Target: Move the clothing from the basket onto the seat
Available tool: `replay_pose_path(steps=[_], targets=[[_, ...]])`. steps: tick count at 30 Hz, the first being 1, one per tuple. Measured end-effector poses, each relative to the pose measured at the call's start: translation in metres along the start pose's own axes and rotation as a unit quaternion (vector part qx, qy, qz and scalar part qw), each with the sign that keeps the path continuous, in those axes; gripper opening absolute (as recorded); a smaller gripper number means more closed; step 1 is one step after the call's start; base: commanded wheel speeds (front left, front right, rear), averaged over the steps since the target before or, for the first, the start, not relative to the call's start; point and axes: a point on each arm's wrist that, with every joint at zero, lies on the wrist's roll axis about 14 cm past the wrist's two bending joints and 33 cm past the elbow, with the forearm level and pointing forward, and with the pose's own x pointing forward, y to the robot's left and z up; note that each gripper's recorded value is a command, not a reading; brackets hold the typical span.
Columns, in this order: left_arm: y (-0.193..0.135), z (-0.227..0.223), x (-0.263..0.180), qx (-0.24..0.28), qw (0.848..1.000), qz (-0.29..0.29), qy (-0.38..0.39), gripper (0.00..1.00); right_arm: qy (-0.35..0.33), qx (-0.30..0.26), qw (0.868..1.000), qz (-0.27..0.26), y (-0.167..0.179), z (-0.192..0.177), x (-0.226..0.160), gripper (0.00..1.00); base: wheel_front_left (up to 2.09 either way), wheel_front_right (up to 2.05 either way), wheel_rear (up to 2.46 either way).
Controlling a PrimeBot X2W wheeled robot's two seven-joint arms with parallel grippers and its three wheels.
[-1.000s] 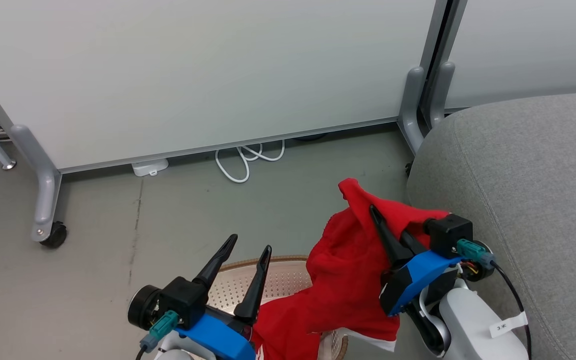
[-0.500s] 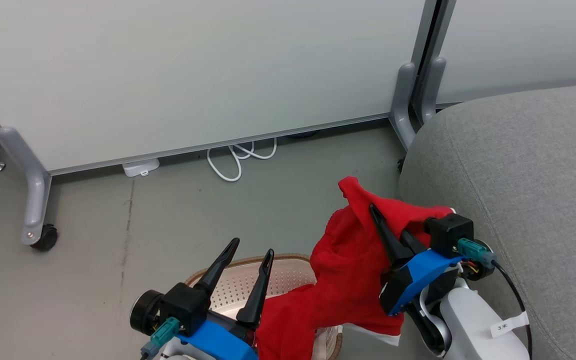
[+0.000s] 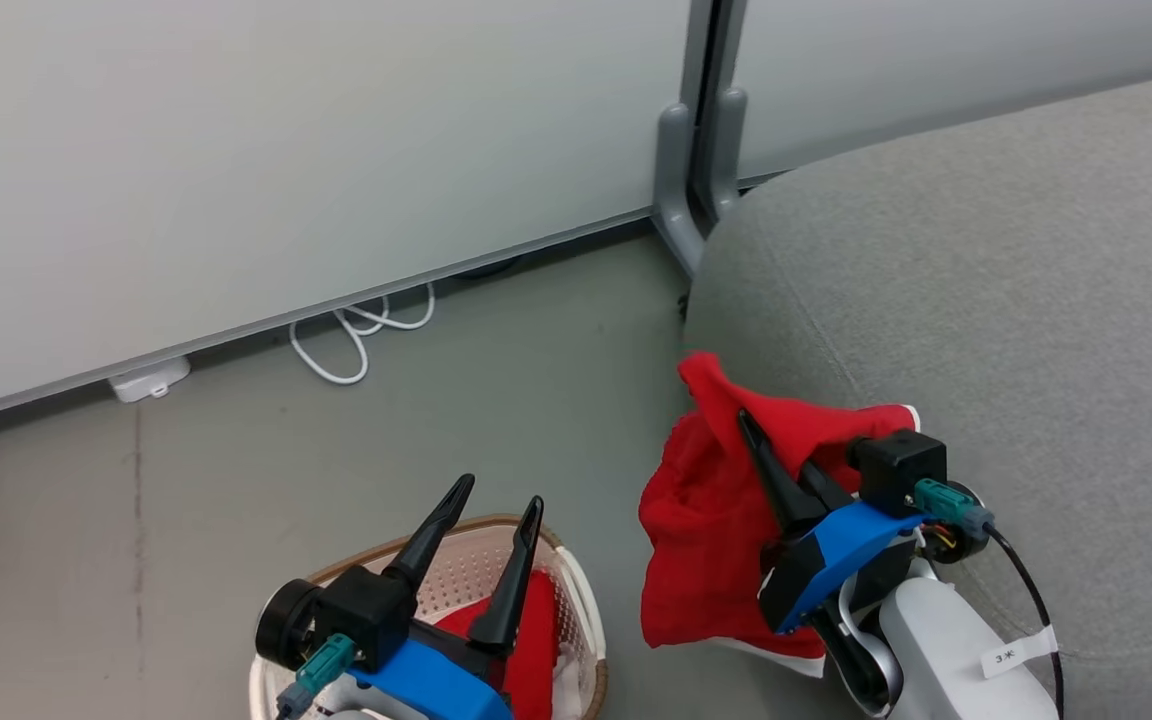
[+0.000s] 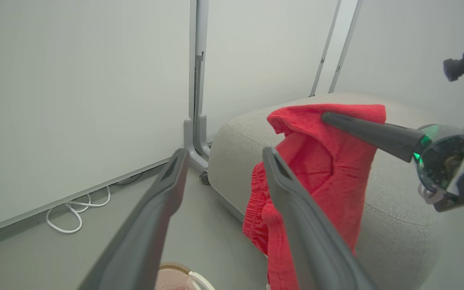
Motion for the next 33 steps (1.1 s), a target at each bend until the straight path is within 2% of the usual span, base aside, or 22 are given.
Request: replay_pose_path(steps=[17,33], targets=[[-0.067,-0.020,0.035,-0.010,0.993,-0.118,0.031,1.00,-0.007,0.007,0.992,-0.122,-0.072,0.001,-0.065,0.00,0.00,0.00,0.00],[-0.073,-0.030,0.042,-0.015,0.990,-0.137,0.043,1.00,-0.002,0.015,0.989,-0.149,-0.087,-0.004,-0.073,0.00,0.00,0.00,0.00]])
